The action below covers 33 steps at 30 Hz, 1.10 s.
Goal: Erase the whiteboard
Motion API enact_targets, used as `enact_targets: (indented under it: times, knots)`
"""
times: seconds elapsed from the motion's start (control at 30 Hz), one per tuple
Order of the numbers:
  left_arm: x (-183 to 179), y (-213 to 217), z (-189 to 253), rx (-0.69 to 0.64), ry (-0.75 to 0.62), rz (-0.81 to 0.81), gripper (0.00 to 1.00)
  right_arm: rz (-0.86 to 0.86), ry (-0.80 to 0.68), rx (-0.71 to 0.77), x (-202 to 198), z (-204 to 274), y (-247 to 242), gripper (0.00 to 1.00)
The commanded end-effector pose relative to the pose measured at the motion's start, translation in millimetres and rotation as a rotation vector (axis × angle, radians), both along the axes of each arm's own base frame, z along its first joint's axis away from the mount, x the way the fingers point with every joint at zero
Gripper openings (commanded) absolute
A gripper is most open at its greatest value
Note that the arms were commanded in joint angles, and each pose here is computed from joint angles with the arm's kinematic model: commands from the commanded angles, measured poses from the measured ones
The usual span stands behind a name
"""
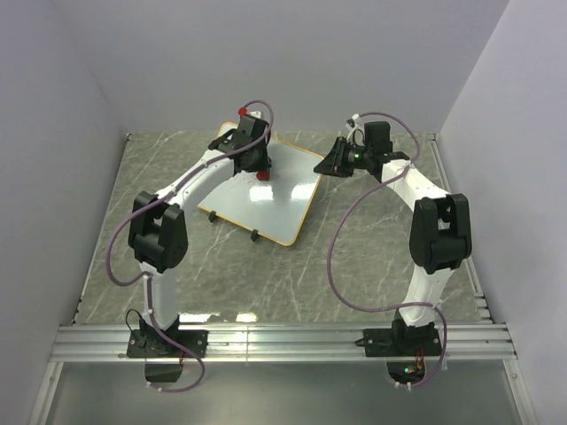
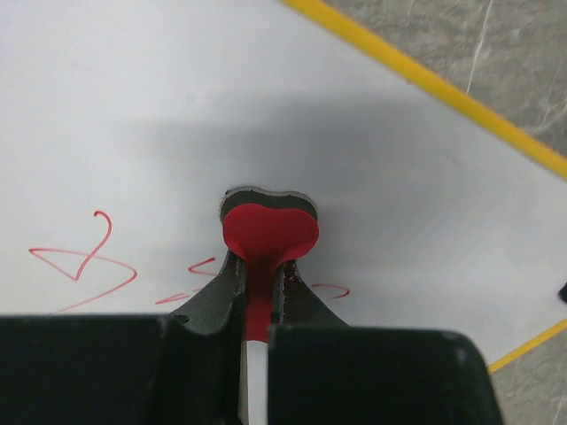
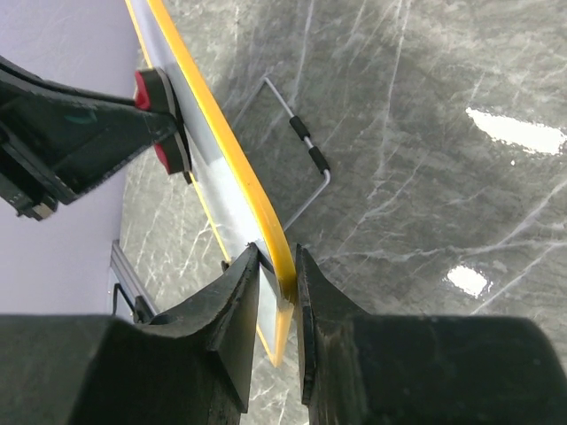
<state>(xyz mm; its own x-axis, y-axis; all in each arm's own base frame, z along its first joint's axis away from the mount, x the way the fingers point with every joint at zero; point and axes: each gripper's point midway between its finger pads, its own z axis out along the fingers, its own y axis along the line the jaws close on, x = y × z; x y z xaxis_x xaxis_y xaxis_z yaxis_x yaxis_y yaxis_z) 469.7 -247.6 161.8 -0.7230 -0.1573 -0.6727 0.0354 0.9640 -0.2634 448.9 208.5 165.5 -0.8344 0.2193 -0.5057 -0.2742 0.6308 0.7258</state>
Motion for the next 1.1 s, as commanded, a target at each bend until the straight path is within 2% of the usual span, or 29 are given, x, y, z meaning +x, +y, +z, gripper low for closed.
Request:
enact_targets:
  times: [0.0, 0.13, 0.37, 0.47, 0.57, 0.7, 0.87, 1.0, 1.07]
  knots:
    - [9.9, -15.1, 0.9, -0.019, -0.017, -0.035, 0.0, -0.011, -0.017, -0.036, -6.8, 4.5, -1.2, 0.0]
    - [-4.0, -29.5, -3.2, -0.042, -0.013, -0.08, 0.0, -0.012, -0.019, -0.039, -5.4, 4.5, -1.9, 0.0]
    - [-57.0, -86.5, -20.1, -0.018, 0.024, -0.22, 0.0, -0.016, -0.009, -0.036, -5.4, -0.1, -1.7, 0.0]
    - [-75.5, -89.1, -29.0, -0.009, 0.053, -0.225, 0.0, -0.012, -0.013, -0.04, -6.3, 1.4, -1.5, 0.0]
    - [-81.8, -71.7, -37.3, 0.01, 0.059, -0.175, 0.0, -0.01, -0.015, -0.044, -6.9, 0.8, -2.0, 0.0]
    - [-73.5, -35.4, -51.8, 0.023, 0.092, -0.087, 0.0, -0.011, -0.01, -0.042, -8.8, -1.4, -2.1, 0.0]
    - [-47.4, 18.1, -48.3, -0.006, 0.077, 0.028, 0.0, -0.011, -0.007, -0.045, -10.4, -2.6, -3.2, 0.0]
    - [-31.0, 24.9, -43.4, 0.028, 0.06, 0.027, 0.0, -0.009, -0.007, -0.045, -11.4, -1.7, -3.2, 0.0]
    - [-23.3, 11.3, -28.4, 0.016, 0.03, -0.007, 0.0, -0.007, -0.004, -0.044, -11.8, -1.9, -2.3, 0.0]
